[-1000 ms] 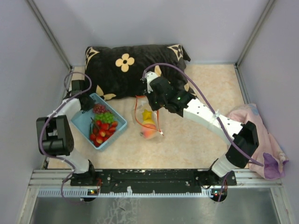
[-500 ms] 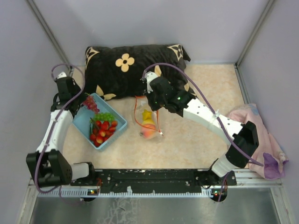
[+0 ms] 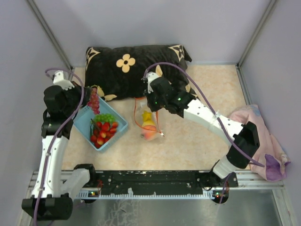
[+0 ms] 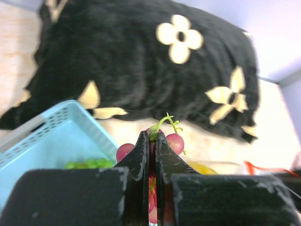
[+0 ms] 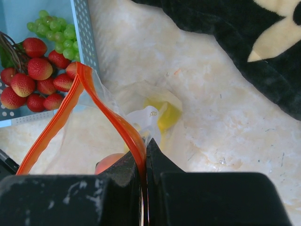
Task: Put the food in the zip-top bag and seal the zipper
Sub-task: Pick up the fake fruit from the bin, then place the fake fruit in the zipper food storage bag.
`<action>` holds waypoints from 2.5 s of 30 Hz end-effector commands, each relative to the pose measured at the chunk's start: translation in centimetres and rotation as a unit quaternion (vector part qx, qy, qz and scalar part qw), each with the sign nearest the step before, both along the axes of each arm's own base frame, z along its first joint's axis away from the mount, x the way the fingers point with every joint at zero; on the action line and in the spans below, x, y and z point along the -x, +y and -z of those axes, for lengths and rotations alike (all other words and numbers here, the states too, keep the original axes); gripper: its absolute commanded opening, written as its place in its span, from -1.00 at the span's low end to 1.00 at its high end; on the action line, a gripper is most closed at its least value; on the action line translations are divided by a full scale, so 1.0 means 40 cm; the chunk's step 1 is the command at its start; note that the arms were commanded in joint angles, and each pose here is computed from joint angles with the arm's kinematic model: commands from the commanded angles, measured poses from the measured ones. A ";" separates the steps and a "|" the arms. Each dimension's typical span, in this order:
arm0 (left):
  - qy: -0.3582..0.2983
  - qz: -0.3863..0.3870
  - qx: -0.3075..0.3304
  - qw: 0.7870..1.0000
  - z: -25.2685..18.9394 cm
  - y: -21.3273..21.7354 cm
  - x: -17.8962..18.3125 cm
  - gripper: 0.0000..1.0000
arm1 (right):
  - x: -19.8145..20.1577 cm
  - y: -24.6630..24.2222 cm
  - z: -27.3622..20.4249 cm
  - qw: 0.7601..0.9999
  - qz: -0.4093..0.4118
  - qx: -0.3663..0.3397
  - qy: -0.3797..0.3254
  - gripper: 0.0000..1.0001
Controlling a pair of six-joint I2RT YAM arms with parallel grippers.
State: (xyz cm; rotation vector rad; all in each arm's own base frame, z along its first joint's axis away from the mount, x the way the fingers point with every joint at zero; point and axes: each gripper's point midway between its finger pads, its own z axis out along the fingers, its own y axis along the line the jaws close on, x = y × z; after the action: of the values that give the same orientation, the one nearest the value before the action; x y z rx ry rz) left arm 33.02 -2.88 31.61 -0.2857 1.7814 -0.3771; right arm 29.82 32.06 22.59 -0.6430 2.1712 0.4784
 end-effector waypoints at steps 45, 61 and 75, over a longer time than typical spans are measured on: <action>-0.200 0.470 0.007 0.860 -0.008 -0.586 0.197 -0.97 | -0.032 0.075 -0.115 0.996 -0.007 -0.083 -0.020 -0.93; -0.117 0.398 -0.050 0.908 0.031 -0.535 0.125 -0.01 | -0.038 0.064 -0.131 0.996 -0.004 -0.078 -0.032 -0.92; 0.123 0.126 -0.070 0.982 0.126 -0.295 0.056 0.47 | -0.043 0.037 -0.105 0.998 0.012 -0.053 -0.032 -0.92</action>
State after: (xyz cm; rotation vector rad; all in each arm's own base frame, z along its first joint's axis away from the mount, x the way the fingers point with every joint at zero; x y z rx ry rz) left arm 30.34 -19.09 31.23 0.2049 1.8469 -0.6314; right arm 30.59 33.62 23.39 -0.5977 2.1644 0.5383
